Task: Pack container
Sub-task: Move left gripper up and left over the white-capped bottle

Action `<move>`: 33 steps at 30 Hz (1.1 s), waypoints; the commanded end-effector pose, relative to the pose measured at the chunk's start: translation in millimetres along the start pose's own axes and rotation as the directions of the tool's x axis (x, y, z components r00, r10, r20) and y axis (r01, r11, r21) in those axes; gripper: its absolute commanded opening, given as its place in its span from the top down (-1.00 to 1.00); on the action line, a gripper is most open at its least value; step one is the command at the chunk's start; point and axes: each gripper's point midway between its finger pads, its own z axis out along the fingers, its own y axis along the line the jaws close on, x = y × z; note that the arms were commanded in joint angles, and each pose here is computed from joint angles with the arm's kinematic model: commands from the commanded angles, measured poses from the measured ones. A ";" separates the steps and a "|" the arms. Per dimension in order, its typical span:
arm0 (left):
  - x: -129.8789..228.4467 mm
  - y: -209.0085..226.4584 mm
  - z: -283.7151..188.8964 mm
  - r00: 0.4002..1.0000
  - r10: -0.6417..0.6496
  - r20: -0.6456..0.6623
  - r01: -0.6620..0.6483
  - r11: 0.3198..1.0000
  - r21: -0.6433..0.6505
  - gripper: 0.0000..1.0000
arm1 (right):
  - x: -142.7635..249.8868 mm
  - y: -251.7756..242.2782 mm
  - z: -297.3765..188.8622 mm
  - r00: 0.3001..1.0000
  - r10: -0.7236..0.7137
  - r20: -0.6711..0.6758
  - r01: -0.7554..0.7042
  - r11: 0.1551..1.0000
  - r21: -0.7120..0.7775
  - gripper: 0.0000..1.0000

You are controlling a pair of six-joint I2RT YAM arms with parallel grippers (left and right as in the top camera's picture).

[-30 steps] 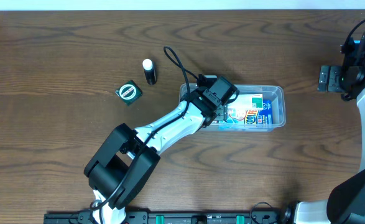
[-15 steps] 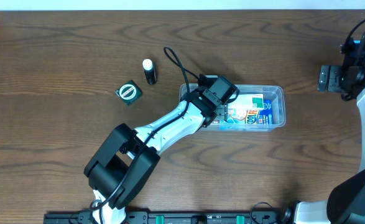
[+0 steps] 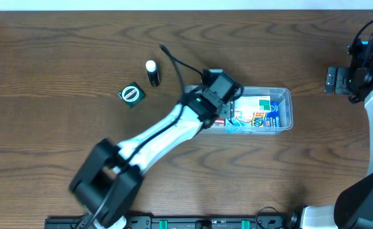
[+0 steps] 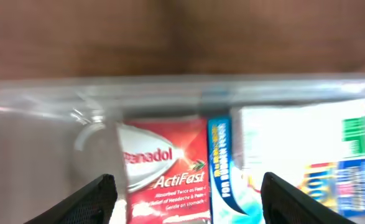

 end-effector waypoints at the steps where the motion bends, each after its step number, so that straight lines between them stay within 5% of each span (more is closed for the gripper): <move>1: -39.3 10.3 -43.1 0.991 0.016 0.134 -0.014 1.000 -0.015 -0.51 | -3.7 -4.6 -8.6 0.999 0.022 0.024 -0.022 1.000 0.012 -0.98; 14: -125.8 113.5 -152.1 0.893 -0.044 0.447 0.138 0.974 -0.180 -0.51 | -3.7 -4.6 -8.6 0.999 0.022 0.024 -0.022 1.000 0.012 -0.98; 23: -148.2 178.0 -132.7 0.892 -0.045 0.449 0.195 0.936 -0.294 -0.53 | -3.7 -4.6 -8.6 0.999 0.022 0.025 -0.022 1.000 0.012 -0.99; 33: -163.0 176.1 -73.9 0.908 -0.049 0.417 0.152 0.964 -0.216 -0.53 | -3.7 -4.6 -8.6 0.999 0.022 0.025 -0.022 1.000 0.012 -0.98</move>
